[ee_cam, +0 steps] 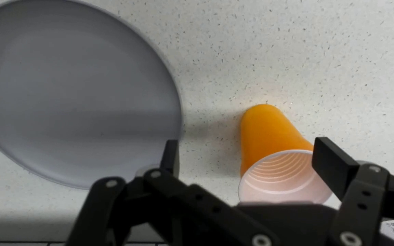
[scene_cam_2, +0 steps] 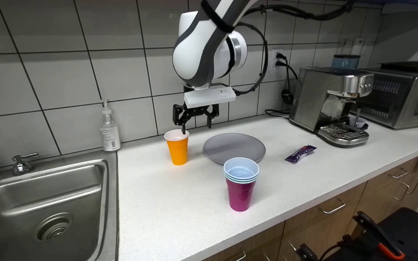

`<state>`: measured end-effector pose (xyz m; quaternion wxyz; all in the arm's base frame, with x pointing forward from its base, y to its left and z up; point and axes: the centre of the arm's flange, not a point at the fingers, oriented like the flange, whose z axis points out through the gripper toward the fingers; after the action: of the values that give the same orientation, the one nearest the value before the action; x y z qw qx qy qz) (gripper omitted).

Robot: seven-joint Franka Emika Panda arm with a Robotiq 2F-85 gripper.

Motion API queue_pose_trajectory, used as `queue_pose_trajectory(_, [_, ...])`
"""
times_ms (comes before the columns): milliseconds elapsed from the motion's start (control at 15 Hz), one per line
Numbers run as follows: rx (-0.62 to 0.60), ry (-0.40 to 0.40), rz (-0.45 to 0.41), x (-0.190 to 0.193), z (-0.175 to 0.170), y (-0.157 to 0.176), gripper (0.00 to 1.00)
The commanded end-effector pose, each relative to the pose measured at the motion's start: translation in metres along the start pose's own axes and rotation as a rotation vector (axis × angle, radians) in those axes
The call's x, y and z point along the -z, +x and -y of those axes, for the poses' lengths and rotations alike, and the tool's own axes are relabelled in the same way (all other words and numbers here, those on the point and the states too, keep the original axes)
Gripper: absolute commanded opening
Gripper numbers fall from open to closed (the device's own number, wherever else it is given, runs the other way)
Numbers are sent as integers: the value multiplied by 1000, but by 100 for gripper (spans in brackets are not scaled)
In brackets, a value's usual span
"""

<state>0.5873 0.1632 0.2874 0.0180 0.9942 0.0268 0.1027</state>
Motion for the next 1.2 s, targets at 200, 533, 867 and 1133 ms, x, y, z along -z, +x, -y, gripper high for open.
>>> queue_pose_trajectory(200, [-69,-23,2,-17,10,19,100])
queue_pose_trajectory(533, [-107,-16,-5,-26,12,24,100])
queue_pose_trajectory(867, [-140,-5,-4,-32,14,30,100])
queue_pose_trajectory(1133, [-147,0,-17,-34,15,37,100])
